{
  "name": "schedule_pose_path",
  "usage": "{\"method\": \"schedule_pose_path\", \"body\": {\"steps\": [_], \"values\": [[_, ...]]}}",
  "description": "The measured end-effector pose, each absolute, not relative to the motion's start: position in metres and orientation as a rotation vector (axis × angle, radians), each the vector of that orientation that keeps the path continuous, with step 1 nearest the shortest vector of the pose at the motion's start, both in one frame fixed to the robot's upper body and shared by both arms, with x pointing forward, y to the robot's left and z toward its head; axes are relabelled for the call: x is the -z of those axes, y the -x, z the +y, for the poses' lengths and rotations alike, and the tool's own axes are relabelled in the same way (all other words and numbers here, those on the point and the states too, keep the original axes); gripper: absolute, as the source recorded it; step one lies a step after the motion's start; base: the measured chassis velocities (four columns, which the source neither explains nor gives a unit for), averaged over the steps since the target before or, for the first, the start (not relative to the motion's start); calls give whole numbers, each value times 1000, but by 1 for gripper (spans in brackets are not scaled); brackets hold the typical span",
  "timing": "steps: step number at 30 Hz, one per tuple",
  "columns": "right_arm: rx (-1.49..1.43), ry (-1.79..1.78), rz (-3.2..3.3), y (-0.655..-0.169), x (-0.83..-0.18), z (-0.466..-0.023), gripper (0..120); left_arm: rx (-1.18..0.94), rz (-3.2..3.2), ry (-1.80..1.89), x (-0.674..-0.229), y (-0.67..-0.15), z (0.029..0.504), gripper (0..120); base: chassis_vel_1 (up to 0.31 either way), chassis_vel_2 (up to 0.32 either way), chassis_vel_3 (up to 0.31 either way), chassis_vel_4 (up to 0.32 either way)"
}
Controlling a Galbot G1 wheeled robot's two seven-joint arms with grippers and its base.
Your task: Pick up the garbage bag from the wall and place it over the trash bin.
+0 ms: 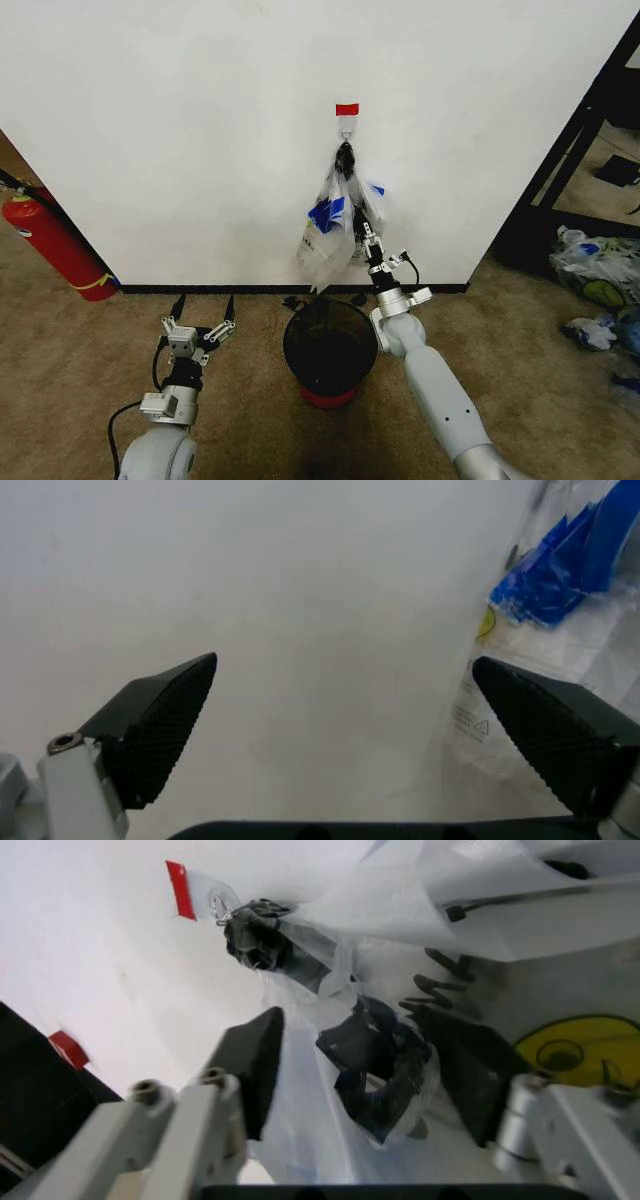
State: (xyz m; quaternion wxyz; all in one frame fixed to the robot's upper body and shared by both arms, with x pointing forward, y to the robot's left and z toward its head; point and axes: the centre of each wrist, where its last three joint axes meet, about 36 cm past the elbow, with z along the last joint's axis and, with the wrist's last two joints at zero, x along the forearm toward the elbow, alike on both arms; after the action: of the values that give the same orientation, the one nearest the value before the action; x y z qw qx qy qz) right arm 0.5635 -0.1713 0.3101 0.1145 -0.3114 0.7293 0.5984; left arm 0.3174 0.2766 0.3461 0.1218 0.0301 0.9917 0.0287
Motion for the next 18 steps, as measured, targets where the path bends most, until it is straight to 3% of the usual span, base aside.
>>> {"method": "schedule_pose_path", "body": {"steps": [14, 18], "values": [[-1692, 944, 2139, -557, -311, -179, 0, -95, 2893, -90, -347, -315, 276, 100, 0, 0, 0, 0], [-1659, 932, 2155, -547, -309, -190, 0, -98, 2886, -84, -349, -316, 277, 100, 0, 0, 0, 0]]}}
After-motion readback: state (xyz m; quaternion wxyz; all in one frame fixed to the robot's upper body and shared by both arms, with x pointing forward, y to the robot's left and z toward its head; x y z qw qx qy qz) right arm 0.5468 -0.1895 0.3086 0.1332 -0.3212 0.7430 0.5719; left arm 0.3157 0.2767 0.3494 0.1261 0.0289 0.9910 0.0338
